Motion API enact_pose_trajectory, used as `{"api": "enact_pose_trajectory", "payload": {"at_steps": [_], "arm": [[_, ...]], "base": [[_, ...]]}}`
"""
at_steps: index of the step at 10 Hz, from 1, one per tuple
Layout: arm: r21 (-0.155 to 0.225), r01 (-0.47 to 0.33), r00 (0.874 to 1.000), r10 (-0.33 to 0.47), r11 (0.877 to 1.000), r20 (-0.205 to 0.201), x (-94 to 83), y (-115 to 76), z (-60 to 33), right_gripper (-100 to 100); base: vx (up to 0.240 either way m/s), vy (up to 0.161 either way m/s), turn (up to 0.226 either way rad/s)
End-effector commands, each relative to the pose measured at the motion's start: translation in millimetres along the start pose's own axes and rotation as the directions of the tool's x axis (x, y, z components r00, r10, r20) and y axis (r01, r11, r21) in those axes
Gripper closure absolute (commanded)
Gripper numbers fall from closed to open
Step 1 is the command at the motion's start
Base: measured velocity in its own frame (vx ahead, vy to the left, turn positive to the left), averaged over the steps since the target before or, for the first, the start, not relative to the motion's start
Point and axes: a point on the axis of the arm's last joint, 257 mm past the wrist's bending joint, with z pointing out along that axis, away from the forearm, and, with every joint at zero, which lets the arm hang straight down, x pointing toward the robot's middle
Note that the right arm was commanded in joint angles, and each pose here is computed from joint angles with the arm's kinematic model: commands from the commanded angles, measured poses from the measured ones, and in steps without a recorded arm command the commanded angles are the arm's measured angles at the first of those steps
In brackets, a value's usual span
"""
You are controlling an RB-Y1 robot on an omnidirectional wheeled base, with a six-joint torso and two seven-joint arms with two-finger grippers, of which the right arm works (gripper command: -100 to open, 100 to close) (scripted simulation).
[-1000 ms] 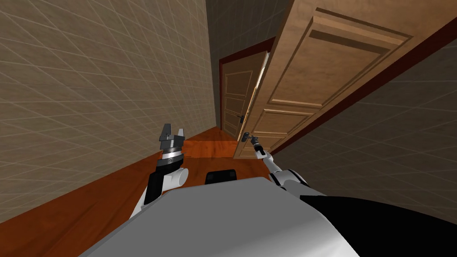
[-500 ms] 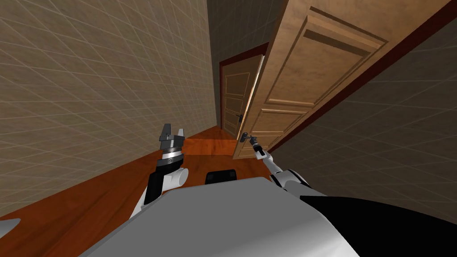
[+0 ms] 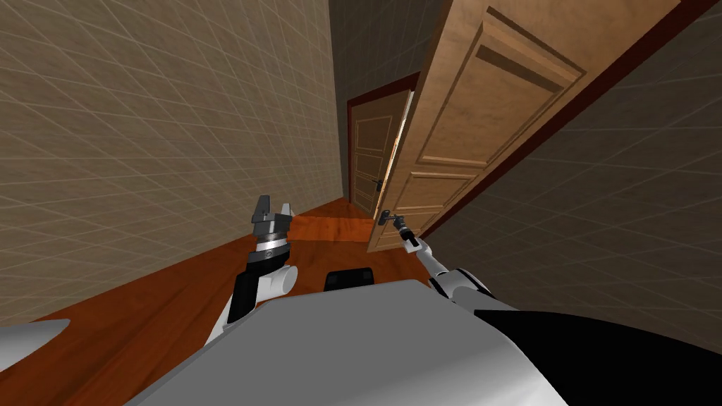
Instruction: Pull the door open
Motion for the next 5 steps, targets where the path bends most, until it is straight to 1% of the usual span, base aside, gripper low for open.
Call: {"api": "enact_pose_trajectory", "payload": {"at_steps": [1,3,4,5], "arm": [[-0.007,-0.002,1.000,0.002,1.000,-0.030,8.6,1.8,-1.3,100],[-0.009,-0.002,0.997,0.001,1.000,-0.083,22.1,2.1,-6.6,100],[-0.009,-0.002,0.995,0.001,1.000,-0.097,25.8,1.9,-8.2,100],[-0.008,-0.004,0.992,0.002,1.000,-0.125,33.1,1.5,-11.6,100]], "base": [[-0.132,-0.091,0.034],[-0.182,-0.115,0.051],[-0.164,-0.097,0.016],[-0.154,-0.079,0.022]]}}
